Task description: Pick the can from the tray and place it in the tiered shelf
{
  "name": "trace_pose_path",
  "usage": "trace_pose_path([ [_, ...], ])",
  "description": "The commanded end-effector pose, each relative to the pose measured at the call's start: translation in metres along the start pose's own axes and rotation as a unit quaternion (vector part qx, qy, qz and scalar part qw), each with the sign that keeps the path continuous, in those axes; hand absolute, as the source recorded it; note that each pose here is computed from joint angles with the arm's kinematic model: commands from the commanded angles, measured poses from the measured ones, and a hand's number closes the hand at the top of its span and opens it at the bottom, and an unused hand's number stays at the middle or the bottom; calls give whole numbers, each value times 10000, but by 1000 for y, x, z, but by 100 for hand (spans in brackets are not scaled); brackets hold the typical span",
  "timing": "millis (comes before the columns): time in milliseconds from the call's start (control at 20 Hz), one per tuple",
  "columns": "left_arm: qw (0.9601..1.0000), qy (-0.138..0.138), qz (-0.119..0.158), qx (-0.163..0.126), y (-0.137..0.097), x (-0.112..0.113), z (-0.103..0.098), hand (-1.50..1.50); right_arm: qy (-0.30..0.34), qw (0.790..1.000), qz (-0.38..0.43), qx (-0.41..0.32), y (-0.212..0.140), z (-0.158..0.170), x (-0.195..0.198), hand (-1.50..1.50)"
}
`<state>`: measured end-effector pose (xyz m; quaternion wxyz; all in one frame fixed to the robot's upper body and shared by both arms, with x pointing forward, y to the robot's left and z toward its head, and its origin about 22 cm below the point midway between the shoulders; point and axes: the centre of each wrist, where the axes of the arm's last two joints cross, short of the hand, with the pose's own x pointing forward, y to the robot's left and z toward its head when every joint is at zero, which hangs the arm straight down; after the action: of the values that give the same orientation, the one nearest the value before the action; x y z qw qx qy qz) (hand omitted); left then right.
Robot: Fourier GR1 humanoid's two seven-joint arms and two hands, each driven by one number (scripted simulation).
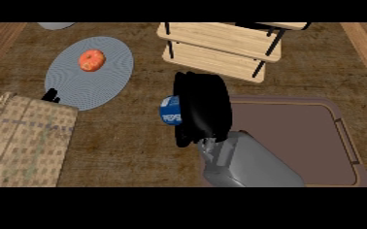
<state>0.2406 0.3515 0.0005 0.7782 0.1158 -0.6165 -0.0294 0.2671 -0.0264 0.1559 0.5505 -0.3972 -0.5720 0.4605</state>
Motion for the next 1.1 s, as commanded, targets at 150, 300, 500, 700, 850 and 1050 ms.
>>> trace_pose_path([
  [150,10000,-13,14,-25,-2,-4,9,0,185,9882,-1470,-379,-64,24,21,150],
  [300,9999,73,126,-22,-6,-3,0,0,132,9784,-1957,-651,-89,43,27,150],
  [500,9999,-18,75,114,6,-6,12,0,85,9716,-2118,-1054,-125,48,24,150],
  [700,9999,66,23,73,0,2,7,0,21,9651,-2244,-1347,-146,66,29,150],
  [850,9999,18,56,86,1,2,3,0,42,9594,-2228,-1726,-175,58,39,150],
  [1050,9999,22,50,119,0,-4,8,0,377,9646,-1641,-2032,-183,36,41,150],
])
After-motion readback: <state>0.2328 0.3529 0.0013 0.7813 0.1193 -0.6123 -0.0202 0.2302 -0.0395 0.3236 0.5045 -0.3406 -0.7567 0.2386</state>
